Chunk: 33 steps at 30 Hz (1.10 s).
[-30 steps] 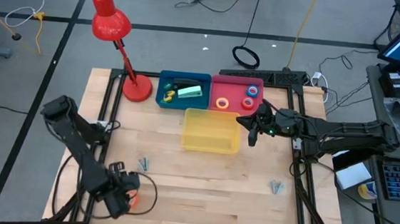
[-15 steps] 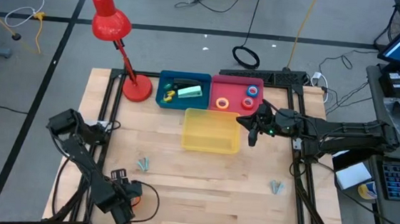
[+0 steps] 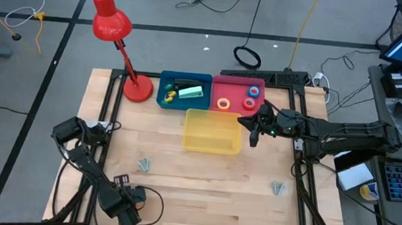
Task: Pick and place Stapler, Stapler remover, tape
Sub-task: Put the orange tape into the pink bin
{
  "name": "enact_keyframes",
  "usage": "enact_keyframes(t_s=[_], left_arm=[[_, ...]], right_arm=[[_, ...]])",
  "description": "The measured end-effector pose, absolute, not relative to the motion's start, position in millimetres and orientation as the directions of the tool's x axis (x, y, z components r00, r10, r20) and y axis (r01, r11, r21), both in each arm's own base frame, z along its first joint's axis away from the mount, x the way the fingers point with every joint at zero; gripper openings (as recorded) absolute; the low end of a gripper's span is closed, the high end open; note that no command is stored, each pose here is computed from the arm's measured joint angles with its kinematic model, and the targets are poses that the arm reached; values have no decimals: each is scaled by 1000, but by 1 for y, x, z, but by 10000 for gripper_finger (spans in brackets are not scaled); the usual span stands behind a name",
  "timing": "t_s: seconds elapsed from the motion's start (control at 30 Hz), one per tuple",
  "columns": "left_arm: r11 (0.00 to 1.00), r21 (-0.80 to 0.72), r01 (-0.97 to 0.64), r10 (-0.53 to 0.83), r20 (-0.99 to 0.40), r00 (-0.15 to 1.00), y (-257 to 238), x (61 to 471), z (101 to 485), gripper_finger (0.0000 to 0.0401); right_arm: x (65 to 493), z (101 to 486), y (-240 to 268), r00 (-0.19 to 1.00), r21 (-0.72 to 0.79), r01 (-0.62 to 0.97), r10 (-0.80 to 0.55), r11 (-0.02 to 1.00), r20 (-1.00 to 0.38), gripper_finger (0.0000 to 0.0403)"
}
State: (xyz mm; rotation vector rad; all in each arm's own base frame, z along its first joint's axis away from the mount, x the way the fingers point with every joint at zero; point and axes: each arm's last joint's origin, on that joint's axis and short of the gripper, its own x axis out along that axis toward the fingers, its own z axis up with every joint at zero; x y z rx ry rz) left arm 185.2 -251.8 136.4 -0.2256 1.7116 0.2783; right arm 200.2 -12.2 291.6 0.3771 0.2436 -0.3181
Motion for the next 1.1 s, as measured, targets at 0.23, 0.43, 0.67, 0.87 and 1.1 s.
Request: enact_keyframes(t_s=[0.23,0.43,0.67,0.87,1.1], left_arm=[[961,-18,-276,-61,-987,-147,-240,192,155,35],[944,-112,-310,-118,-993,-1,-207,206,201,36],[874,-194,-445,-9,-922,386,-143,206,272,36],[781,-359,-512,123,-715,688,-83,198,328,36],[698,-566,-438,165,-468,868,-30,205,367,36]], right_arm=[[201,295,-12,932,332,334,-258,882,-253,8],[204,307,-12,964,303,260,-230,917,-131,8],[215,312,-8,994,193,110,-104,975,-39,8],[236,308,-3,998,9,-59,58,998,27,8],[263,301,-5,987,-135,-22,43,991,155,9]])
